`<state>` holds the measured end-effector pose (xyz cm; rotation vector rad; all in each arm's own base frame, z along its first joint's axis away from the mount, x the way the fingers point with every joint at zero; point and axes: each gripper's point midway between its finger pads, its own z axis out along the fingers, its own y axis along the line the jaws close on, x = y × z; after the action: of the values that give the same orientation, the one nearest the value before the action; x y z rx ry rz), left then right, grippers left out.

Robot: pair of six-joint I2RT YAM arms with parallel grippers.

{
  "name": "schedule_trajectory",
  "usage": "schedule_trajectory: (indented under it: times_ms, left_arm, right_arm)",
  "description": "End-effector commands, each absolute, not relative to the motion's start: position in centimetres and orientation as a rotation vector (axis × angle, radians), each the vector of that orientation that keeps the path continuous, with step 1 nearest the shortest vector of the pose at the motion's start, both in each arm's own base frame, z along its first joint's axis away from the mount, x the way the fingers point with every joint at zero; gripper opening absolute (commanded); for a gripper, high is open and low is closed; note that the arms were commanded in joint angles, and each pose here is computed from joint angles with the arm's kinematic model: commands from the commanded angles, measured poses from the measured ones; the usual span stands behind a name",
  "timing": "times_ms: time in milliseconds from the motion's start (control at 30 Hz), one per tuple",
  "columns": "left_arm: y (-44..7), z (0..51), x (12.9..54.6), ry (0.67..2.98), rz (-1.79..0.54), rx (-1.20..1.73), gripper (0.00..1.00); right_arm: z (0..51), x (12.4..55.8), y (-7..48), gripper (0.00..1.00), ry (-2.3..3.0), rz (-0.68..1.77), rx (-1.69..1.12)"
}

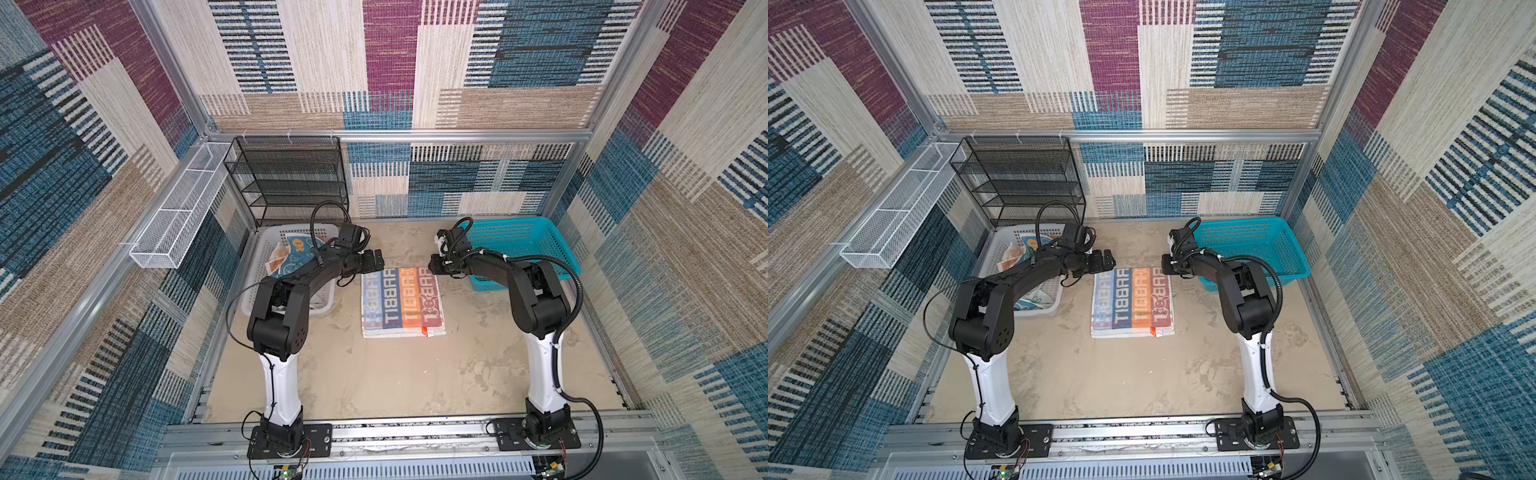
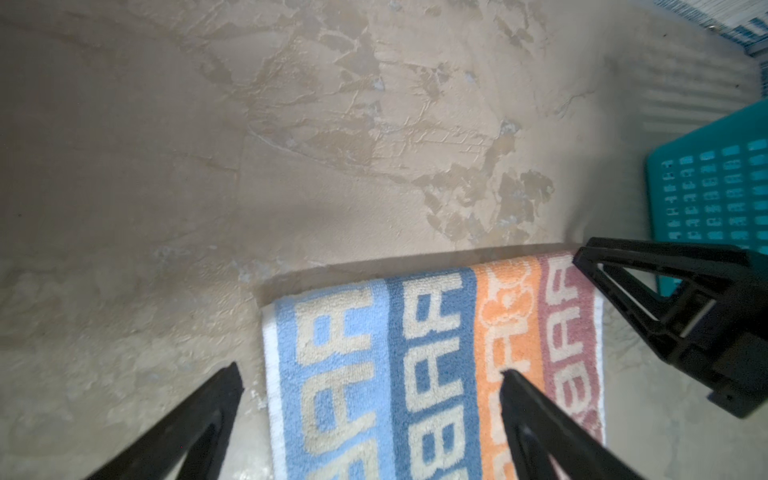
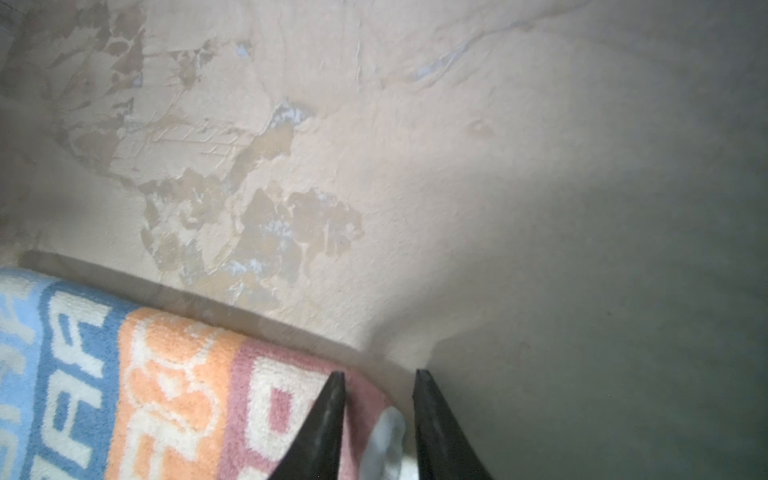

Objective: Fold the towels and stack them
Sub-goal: 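Lower both grippers to the folded edge farthest from the robot, then grasp the far folded edge with both grippers and lift it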

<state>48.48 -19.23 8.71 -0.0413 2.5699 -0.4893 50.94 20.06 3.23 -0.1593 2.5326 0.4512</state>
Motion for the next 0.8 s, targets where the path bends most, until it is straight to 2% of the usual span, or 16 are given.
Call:
schedule_trajectory:
  times_ms: [0, 67, 133, 167, 233, 467, 600, 700, 767]
  left_arm:
    - [-18.4, 7.4, 48.0, 2.63, -0.402, 0.004, 1.0]
    - [-18.2, 6.8, 48.1, 2.647, -0.378, 0.012, 1.0]
    - [-18.1, 6.3, 48.3, 2.665, -0.353, 0.024, 1.0]
    - [-17.9, 6.1, 48.4, 2.675, -0.331, 0.031, 0.99]
    - [-17.6, 5.7, 48.8, 2.674, -0.306, 0.045, 0.95]
    - [-17.0, 4.4, 50.5, 2.684, -0.276, 0.131, 0.75]
    - [-16.9, 3.6, 50.6, 2.696, -0.26, 0.151, 0.67]
    - [-17.0, 3.1, 50.4, 2.703, -0.267, 0.175, 0.55]
    - [-17.0, 2.8, 50.2, 2.707, -0.268, 0.19, 0.51]
  right_arm:
    - [1.9, 49.8, 19.9, 0.25, 2.587, 0.457, -0.15]
    - [1.8, 49.8, 19.9, 0.17, 2.588, 0.457, -0.151]
    - [1.7, 49.8, 19.9, 0.13, 2.588, 0.456, -0.151]
    - [1.8, 49.9, 19.9, 0.08, 2.586, 0.456, -0.152]
    - [1.9, 50.0, 20.0, 0.05, 2.583, 0.452, -0.158]
    - [2.3, 50.2, 20.1, 0.03, 2.57, 0.457, -0.173]
    - [2.1, 50.4, 20.1, 0.02, 2.574, 0.449, -0.181]
    - [1.8, 50.2, 20.1, 0.02, 2.579, 0.449, -0.184]
    - [1.8, 50.2, 20.1, 0.02, 2.58, 0.449, -0.186]
